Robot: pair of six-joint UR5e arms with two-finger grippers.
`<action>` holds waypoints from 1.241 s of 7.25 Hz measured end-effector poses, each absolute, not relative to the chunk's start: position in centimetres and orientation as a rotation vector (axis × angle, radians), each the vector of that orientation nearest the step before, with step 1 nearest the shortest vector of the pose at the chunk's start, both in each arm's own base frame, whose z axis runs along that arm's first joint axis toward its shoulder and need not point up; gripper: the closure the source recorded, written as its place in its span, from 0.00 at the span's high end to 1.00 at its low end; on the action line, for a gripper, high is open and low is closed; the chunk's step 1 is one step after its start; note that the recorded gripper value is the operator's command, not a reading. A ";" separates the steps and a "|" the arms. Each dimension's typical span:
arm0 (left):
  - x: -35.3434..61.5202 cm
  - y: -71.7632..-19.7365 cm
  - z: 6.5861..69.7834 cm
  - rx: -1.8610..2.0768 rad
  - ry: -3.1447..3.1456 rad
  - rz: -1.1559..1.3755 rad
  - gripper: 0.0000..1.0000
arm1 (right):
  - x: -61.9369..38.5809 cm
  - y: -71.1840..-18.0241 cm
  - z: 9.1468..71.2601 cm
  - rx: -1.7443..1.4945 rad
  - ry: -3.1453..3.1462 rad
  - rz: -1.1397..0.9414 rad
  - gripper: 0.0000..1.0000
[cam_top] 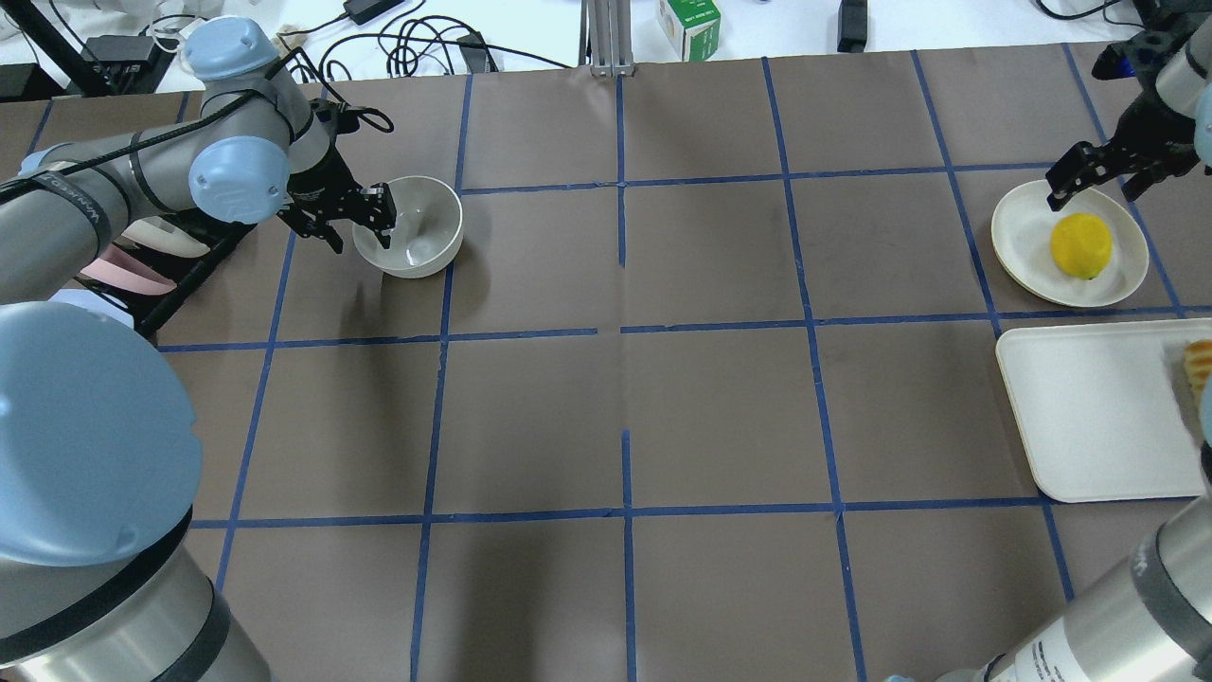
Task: Place bowl and put lemon in it
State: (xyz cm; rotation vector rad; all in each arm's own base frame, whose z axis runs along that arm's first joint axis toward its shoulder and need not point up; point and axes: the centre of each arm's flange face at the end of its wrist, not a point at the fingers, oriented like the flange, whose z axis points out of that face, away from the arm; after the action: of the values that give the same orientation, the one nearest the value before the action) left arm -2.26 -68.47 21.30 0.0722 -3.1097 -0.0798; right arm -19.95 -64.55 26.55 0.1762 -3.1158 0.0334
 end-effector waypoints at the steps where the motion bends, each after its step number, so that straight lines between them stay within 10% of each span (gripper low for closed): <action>1: -2.2 -68.6 21.1 0.061 -3.110 -0.078 0.02 | -20.6 -64.8 24.8 0.190 -3.118 0.022 1.00; 5: -2.4 -68.9 22.5 0.027 -3.098 -0.021 0.00 | -21.8 -64.4 20.8 0.190 -3.095 -0.089 0.88; 7: -4.5 -68.5 24.6 0.007 -3.045 0.021 0.00 | -21.8 -64.1 20.1 0.189 -3.090 -0.116 0.27; 9: -11.4 -66.8 26.9 0.000 -2.984 0.039 0.00 | -21.8 -64.1 20.1 0.186 -3.088 -0.117 0.11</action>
State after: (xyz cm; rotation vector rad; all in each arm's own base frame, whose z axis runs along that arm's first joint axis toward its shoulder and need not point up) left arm -11.38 -66.78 26.88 0.0002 -2.9842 0.0390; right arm -21.78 -64.08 20.12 0.1860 -3.0883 -0.1166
